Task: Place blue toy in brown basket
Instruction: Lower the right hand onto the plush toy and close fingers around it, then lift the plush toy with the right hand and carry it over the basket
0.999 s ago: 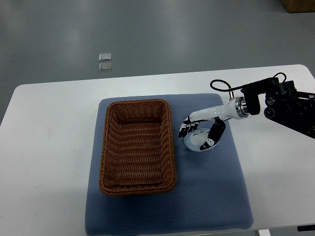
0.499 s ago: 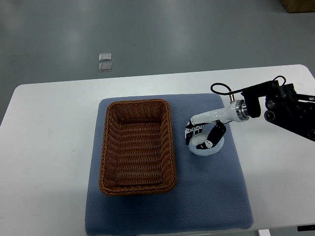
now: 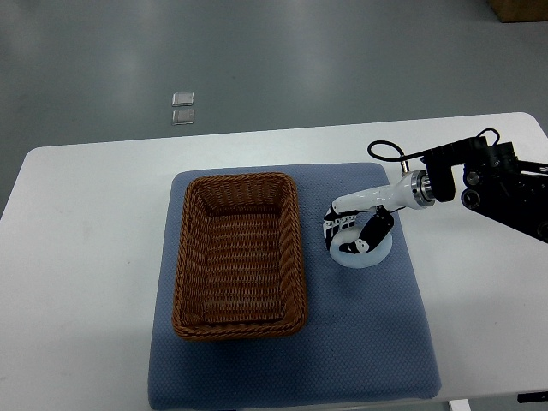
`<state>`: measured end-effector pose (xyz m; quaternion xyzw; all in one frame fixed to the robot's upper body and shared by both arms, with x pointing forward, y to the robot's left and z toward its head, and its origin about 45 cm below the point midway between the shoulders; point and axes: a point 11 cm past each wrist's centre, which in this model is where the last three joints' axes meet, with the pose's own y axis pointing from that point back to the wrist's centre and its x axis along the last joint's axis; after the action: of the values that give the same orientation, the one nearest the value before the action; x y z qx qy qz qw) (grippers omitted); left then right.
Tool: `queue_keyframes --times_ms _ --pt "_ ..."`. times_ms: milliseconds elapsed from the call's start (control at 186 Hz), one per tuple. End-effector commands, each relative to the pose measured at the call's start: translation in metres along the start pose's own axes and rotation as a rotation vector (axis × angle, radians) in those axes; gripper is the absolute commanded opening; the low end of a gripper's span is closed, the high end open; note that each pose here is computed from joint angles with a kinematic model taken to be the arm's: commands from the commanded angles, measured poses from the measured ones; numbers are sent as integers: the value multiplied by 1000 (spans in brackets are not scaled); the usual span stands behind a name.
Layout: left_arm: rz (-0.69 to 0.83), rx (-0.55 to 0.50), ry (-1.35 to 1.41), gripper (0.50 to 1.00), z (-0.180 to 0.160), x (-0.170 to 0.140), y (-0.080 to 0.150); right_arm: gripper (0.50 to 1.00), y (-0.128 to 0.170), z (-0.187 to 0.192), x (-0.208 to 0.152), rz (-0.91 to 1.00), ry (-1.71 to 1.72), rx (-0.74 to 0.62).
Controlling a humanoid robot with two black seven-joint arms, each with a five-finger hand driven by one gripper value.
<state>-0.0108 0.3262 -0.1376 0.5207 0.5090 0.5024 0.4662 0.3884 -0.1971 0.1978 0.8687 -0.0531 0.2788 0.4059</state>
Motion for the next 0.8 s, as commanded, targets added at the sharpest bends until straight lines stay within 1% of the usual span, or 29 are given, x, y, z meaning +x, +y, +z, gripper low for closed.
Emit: queue_keyframes --times_ms 0,113,279,392,505,596,677,795 --pt "0 0 0 1000 0 0 0 511 2 -2 7 13 10 -1" --pt "0 0 0 1000 0 0 0 511 6 -3 15 29 14 -2" --pt "0 0 0 1000 0 0 0 511 17 -6 36 66 38 -17" --pt "1 0 0 1000 0 0 0 511 26 -14 56 98 70 -18" --pt "0 0 0 1000 0 0 0 511 33 -32 81 140 117 -5" --pt "0 0 0 1000 0 0 0 511 40 -49 102 193 122 33" --pt "1 0 0 1000 0 0 0 513 29 -77 115 204 146 91" --pt "0 0 0 1000 0 0 0 515 6 -110 118 199 164 165"
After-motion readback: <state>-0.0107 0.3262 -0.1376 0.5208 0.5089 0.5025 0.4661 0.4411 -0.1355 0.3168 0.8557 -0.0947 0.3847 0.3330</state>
